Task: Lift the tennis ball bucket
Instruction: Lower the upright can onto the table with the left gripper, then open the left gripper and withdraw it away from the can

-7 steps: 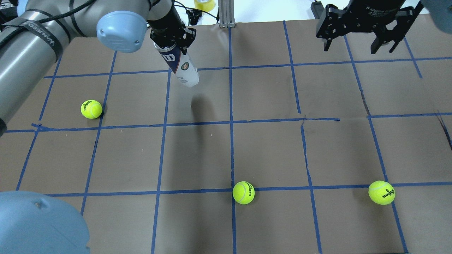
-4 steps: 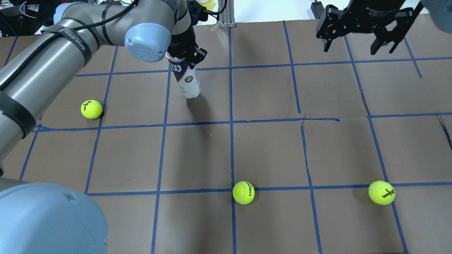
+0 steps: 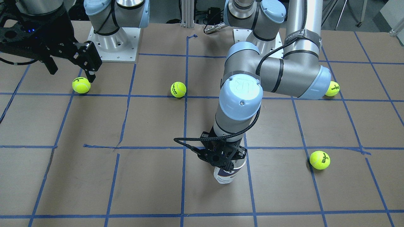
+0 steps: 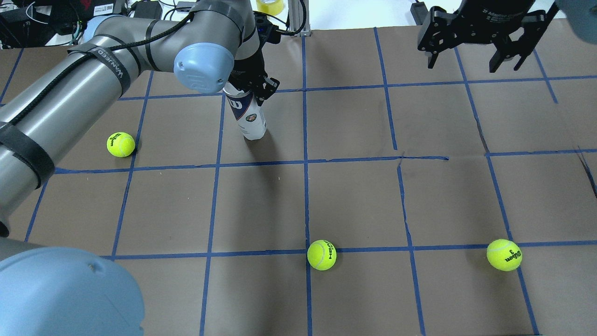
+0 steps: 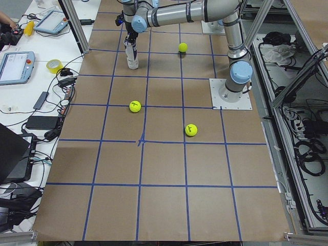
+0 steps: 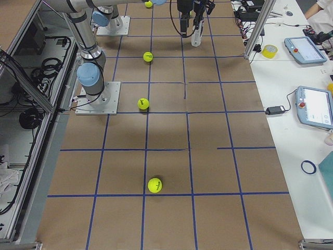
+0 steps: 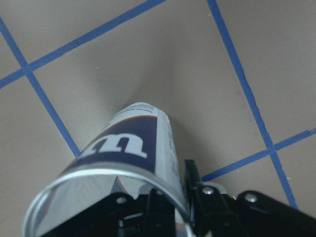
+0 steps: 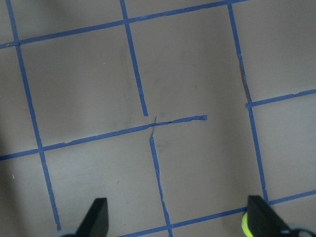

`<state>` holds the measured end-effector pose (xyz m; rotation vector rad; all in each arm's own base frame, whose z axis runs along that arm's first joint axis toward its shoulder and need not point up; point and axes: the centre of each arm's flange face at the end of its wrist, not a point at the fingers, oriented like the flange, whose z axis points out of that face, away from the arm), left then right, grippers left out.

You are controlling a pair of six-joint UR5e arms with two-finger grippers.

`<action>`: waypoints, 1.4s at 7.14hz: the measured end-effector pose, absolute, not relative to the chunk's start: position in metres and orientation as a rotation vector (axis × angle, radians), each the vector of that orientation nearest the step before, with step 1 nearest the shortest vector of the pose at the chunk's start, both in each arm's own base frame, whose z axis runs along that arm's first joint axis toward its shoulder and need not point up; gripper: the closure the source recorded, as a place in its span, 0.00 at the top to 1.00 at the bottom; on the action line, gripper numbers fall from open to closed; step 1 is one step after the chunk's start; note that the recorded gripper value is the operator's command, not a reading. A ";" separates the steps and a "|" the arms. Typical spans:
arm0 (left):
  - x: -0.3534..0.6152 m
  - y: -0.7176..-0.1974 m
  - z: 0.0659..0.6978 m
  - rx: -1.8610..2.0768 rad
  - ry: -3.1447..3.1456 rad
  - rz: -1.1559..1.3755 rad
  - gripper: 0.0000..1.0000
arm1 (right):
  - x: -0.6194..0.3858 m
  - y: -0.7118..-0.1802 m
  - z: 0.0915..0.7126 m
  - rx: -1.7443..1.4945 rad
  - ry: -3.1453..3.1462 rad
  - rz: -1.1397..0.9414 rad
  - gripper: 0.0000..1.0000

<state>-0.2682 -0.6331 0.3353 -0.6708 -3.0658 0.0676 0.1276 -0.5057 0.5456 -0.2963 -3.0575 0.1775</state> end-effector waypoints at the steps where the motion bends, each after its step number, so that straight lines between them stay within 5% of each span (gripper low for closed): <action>1: -0.269 -0.629 0.351 -0.670 -3.066 0.064 1.00 | 0.128 -0.506 0.546 -0.296 -3.058 0.177 1.00; 6: -0.193 -0.604 0.511 -0.365 -3.136 0.151 1.00 | 0.127 -0.505 0.546 -0.296 -3.056 0.177 1.00; 10: -0.075 -0.560 0.520 0.028 -3.157 0.091 1.00 | 0.127 -0.505 0.546 -0.296 -3.052 0.176 1.00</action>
